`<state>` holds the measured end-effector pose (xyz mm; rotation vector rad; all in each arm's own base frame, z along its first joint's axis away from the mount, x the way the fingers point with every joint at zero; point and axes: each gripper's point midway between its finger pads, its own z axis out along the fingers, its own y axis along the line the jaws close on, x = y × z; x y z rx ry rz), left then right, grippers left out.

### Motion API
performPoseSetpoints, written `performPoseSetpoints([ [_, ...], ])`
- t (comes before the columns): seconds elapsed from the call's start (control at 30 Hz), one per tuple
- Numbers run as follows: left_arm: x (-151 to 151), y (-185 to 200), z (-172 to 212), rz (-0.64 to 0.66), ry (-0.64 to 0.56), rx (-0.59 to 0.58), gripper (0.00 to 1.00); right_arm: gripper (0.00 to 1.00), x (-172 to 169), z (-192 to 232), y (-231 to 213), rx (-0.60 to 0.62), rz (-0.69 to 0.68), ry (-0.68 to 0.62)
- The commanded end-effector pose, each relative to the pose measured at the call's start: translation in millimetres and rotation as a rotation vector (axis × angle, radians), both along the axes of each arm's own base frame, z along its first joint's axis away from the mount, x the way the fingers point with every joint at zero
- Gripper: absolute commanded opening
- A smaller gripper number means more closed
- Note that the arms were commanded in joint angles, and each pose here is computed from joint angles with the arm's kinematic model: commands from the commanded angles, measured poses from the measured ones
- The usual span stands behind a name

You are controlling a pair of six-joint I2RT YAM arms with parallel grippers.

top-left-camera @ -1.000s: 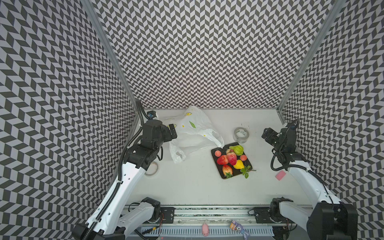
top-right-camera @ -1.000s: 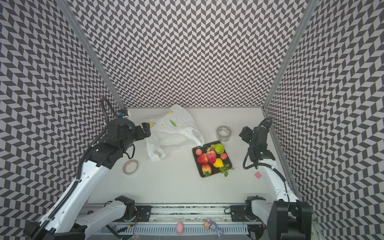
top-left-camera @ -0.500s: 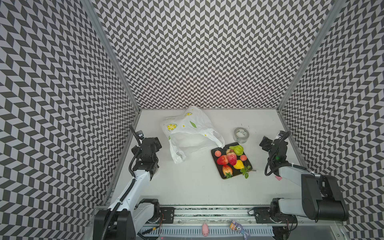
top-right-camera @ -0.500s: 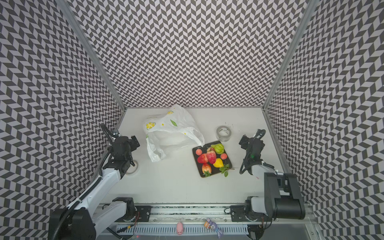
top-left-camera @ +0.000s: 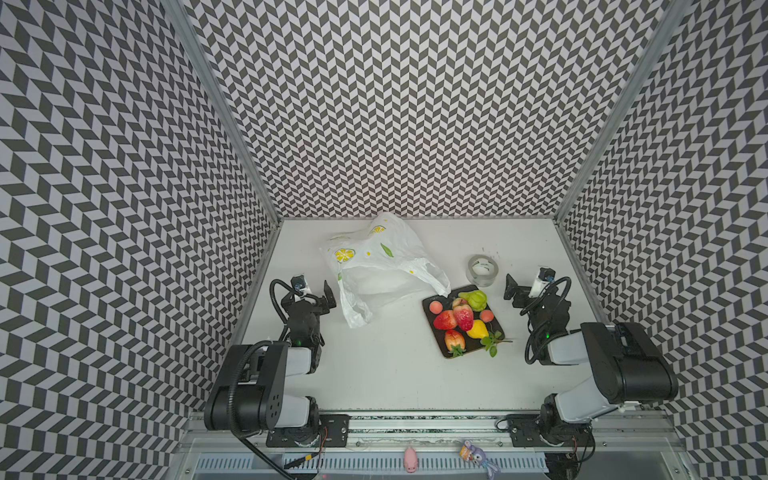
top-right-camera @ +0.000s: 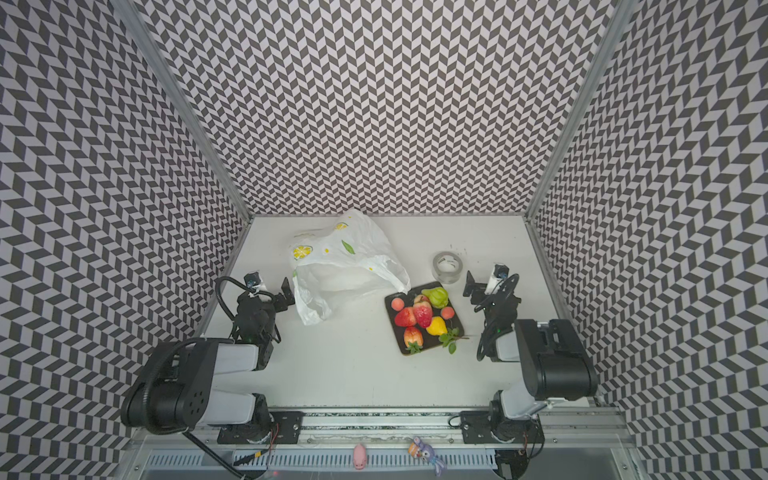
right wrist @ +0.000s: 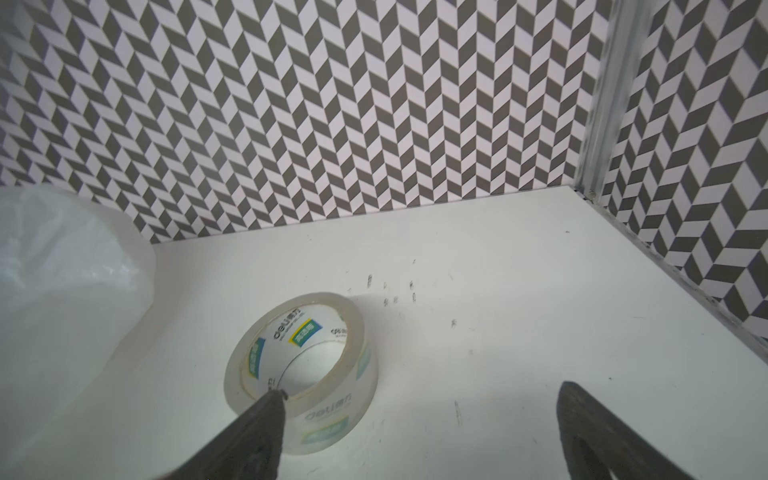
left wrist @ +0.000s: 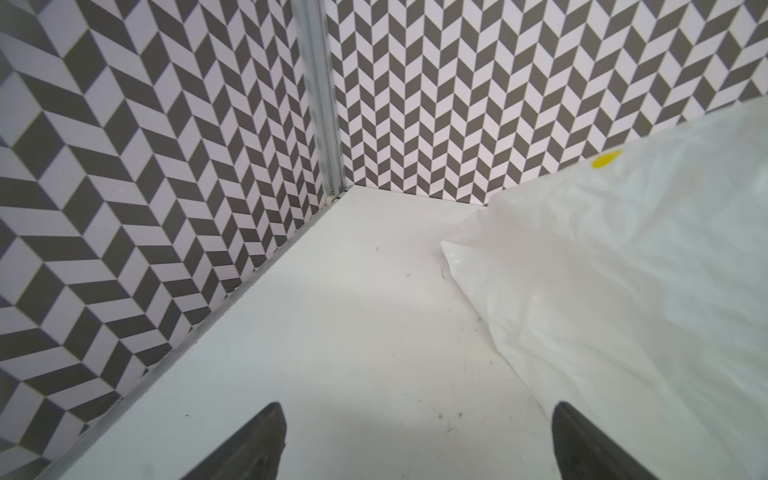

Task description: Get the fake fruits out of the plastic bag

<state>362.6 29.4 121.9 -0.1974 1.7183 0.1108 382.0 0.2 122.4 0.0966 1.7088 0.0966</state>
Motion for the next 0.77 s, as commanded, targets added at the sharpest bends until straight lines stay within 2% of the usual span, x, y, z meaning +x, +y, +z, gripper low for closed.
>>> performPoseSetpoints([
  [0.0, 3, -14, 34, -0.073, -0.200, 0.054, 1.00, 1.00, 7, 27, 3, -0.041, 0.019, -0.084],
  [0.03, 9, -11, 33, -0.052, -0.187, 0.046, 1.00, 1.00, 7, 26, 3, -0.040, 0.019, -0.085],
  [0.07, 18, -7, 23, -0.023, -0.104, 0.017, 1.00, 1.00, 6, 28, 3, -0.037, 0.017, -0.095],
  [0.1, 17, -6, 21, -0.014, -0.088, 0.020, 1.00, 1.00, 5, 29, 3, -0.040, 0.019, -0.107],
  [0.17, 10, -7, 31, 0.005, -0.168, 0.054, 1.00, 1.00, 3, 31, 4, -0.045, 0.019, -0.124],
  [0.23, 16, -9, 24, -0.003, -0.100, 0.032, 1.00, 1.00, 2, 32, 4, -0.047, 0.014, -0.134],
  [0.33, 13, -9, 27, -0.008, -0.137, 0.044, 1.00, 1.00, 2, 33, 4, -0.056, 0.004, -0.134],
  [0.4, 19, -9, 21, -0.025, -0.094, 0.028, 1.00, 1.00, 2, 32, 4, -0.056, 0.002, -0.133],
  [0.6, 26, -8, 17, -0.028, -0.074, 0.026, 1.00, 1.00, 1, 33, 5, -0.057, 0.001, -0.135],
  [0.73, 16, -10, 24, -0.035, -0.110, 0.032, 1.00, 1.00, 1, 34, 5, -0.057, 0.003, -0.140],
])
